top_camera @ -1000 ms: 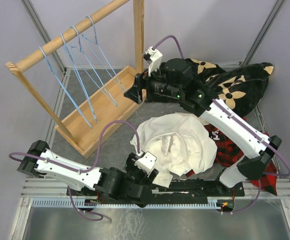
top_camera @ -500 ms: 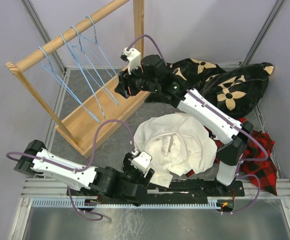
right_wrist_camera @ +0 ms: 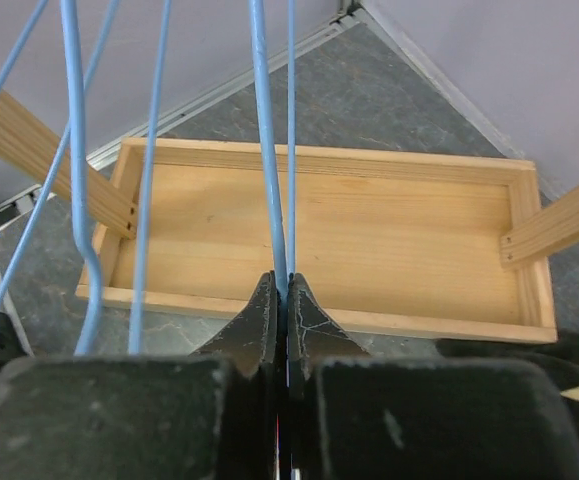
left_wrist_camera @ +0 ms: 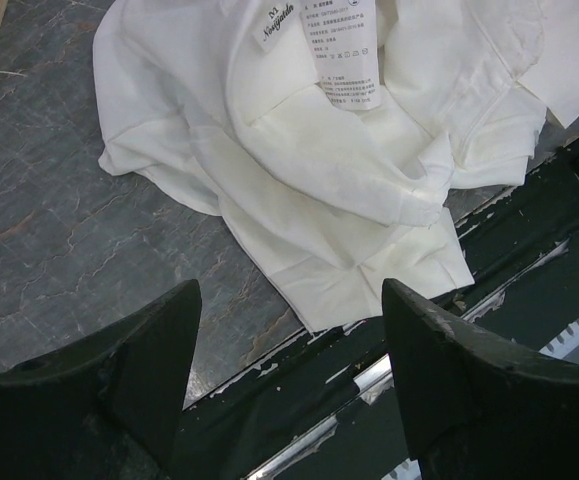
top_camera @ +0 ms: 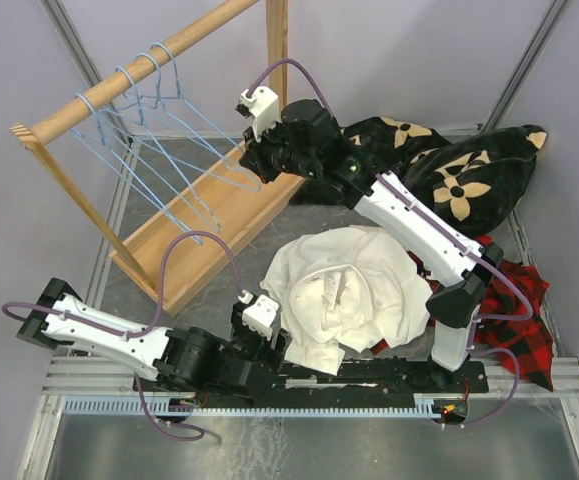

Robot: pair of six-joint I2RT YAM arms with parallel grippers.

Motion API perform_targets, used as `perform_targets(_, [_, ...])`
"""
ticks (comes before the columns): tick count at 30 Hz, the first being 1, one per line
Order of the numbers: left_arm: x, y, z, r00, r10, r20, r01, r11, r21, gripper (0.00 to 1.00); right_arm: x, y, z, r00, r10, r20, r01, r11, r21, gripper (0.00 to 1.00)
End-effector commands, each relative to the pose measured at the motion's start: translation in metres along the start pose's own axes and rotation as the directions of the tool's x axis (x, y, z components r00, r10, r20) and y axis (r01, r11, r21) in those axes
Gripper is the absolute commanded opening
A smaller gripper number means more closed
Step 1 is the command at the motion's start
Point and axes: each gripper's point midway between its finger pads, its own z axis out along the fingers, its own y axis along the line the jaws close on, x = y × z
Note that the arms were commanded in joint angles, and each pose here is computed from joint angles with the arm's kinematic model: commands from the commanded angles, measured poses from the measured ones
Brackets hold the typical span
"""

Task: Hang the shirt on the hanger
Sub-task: Pick up the hanger from the clothesline.

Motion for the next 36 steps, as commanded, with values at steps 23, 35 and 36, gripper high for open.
perform_targets(23, [-0.039,-0.008,-0.008,0.994,-0.067,0.087,0.068,0.998,-0.010,0.80,-0.040,-0.060,-0.146,0.981,-0.129,0.148,0.059,0.913,0.403,0.00])
perform_targets(35, [-0.059,-0.041,0.005,0.987,0.100,0.129,-0.088,0.991,-0.096,0.87,0.090,-0.058,-0.282,1.000,0.031,-0.007,-0.024,0.878,0.479,0.00])
perform_targets(36, [-0.058,-0.046,0.006,0.984,0.139,0.116,-0.128,0.987,-0.097,0.86,0.100,-0.057,-0.290,0.999,0.036,-0.025,-0.020,0.879,0.477,0.00])
